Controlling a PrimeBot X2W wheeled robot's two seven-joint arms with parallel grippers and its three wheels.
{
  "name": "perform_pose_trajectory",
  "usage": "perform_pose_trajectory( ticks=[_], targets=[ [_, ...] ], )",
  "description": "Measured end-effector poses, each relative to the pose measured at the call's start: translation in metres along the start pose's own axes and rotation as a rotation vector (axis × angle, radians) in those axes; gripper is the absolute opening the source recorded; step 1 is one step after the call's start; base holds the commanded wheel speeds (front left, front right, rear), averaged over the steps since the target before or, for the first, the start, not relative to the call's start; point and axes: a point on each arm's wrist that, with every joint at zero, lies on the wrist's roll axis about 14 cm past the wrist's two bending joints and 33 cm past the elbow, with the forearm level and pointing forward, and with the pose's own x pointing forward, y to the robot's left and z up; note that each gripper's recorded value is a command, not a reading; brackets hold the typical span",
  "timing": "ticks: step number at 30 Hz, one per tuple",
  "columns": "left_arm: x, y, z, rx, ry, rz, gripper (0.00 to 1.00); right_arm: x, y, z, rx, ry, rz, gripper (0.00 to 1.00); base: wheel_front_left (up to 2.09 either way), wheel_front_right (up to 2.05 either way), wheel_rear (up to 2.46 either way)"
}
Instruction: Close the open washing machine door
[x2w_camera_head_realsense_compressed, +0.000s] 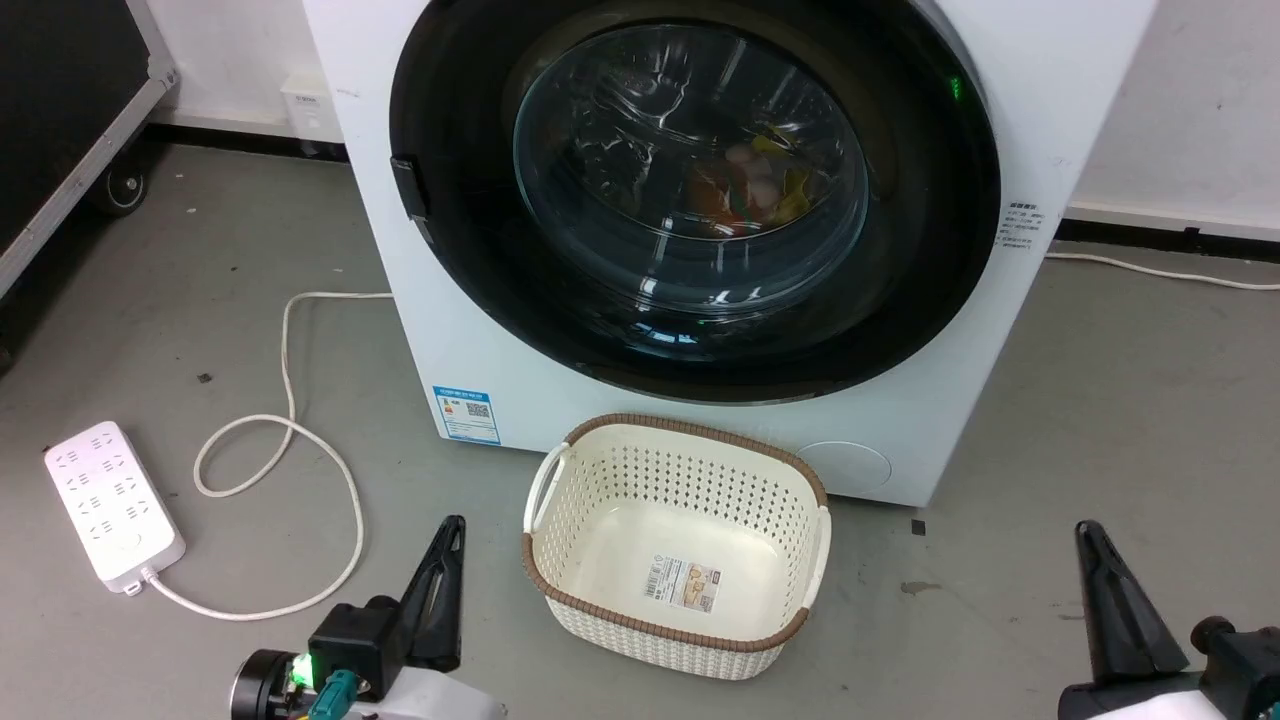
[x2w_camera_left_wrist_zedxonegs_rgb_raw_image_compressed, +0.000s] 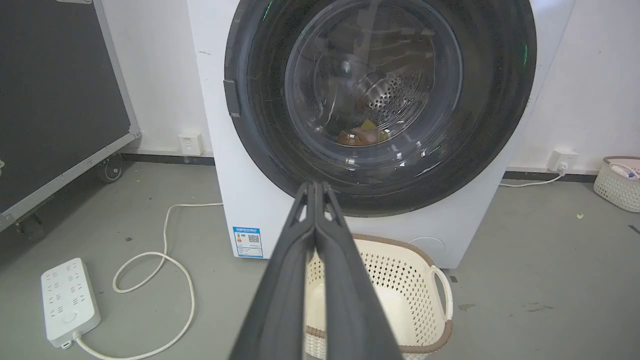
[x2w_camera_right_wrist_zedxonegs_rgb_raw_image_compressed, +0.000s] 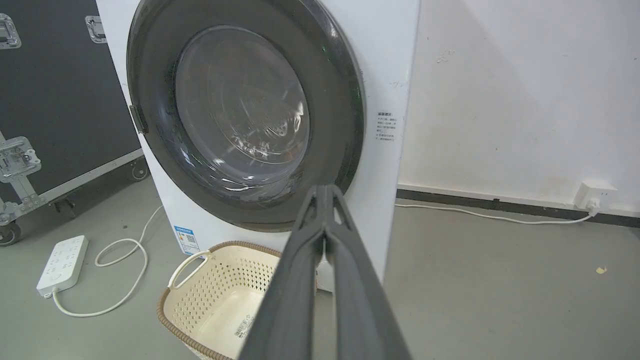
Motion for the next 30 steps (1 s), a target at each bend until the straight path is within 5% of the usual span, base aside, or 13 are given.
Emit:
perform_pose_trajectory(
  ticks=[30],
  targets=[
    [0.0045, 0.0049, 0.003, 0.016, 0.022, 0.018, 0.0, 0.0009, 0.0073, -0.0073, -0.006, 0.056, 0.022, 0.0, 0.0, 0.0, 0.0]
  ],
)
